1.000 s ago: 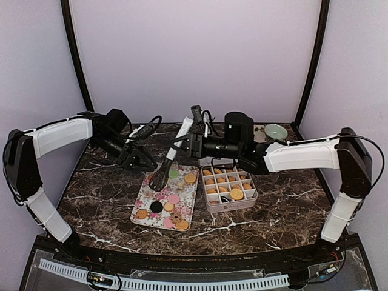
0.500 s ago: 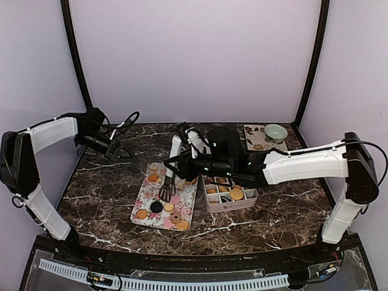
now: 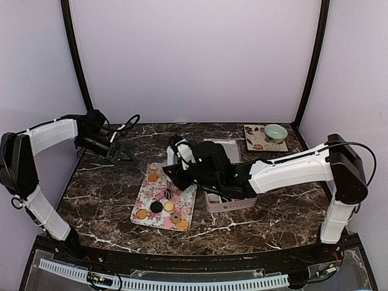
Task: Pack the cookies
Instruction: Pick up the fake cookies from the plate.
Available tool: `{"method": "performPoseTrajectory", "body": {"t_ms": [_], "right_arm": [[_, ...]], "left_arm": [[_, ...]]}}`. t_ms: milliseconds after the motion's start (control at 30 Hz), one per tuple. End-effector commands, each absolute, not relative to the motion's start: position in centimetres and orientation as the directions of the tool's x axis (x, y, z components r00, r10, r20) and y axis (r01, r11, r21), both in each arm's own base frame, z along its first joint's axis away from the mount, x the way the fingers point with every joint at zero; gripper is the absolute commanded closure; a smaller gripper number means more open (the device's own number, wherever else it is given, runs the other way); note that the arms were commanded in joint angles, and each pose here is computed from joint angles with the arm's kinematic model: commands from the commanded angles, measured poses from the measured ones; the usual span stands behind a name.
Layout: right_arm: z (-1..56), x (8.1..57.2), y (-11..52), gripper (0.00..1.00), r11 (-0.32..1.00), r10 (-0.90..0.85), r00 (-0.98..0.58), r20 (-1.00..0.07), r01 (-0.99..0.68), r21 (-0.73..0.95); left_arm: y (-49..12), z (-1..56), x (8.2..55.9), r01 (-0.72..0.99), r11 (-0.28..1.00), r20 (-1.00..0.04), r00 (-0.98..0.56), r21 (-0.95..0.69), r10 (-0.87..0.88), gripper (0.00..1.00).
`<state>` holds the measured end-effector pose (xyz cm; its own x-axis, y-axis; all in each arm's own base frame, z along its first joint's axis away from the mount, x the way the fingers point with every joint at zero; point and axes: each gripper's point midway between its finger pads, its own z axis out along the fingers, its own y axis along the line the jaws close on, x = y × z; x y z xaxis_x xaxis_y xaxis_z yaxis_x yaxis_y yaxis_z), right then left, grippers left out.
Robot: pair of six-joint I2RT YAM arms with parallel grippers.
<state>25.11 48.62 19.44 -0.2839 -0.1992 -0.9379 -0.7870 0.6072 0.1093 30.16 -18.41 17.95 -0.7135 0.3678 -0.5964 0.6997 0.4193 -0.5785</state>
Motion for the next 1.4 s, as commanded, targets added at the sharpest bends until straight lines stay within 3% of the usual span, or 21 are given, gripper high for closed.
{"method": "performPoseTrajectory", "body": {"t_ms": [0, 300, 1367], "right_arm": [[21.9, 25.5, 50.2, 0.61, 0.611, -0.105, -0.236, -0.966, -0.782, 0.125], [20.9, 25.7, 50.7, 0.54, 0.634, -0.107, -0.237, -0.966, -0.764, 0.118], [15.6, 24.8, 47.4, 0.58, 0.691, -0.216, -0.306, -0.927, -0.718, 0.075]], "left_arm": [[-18.4, 18.9, 29.3, 0.715, 0.411, -0.617, -0.697, -0.566, 0.365, 0.01], [-18.4, 18.8, 29.2, 0.714, 0.407, -0.615, -0.699, -0.57, 0.365, 0.01], [-18.4, 18.6, 28.8, 0.71, 0.398, -0.605, -0.704, -0.58, 0.372, 0.02]]}}
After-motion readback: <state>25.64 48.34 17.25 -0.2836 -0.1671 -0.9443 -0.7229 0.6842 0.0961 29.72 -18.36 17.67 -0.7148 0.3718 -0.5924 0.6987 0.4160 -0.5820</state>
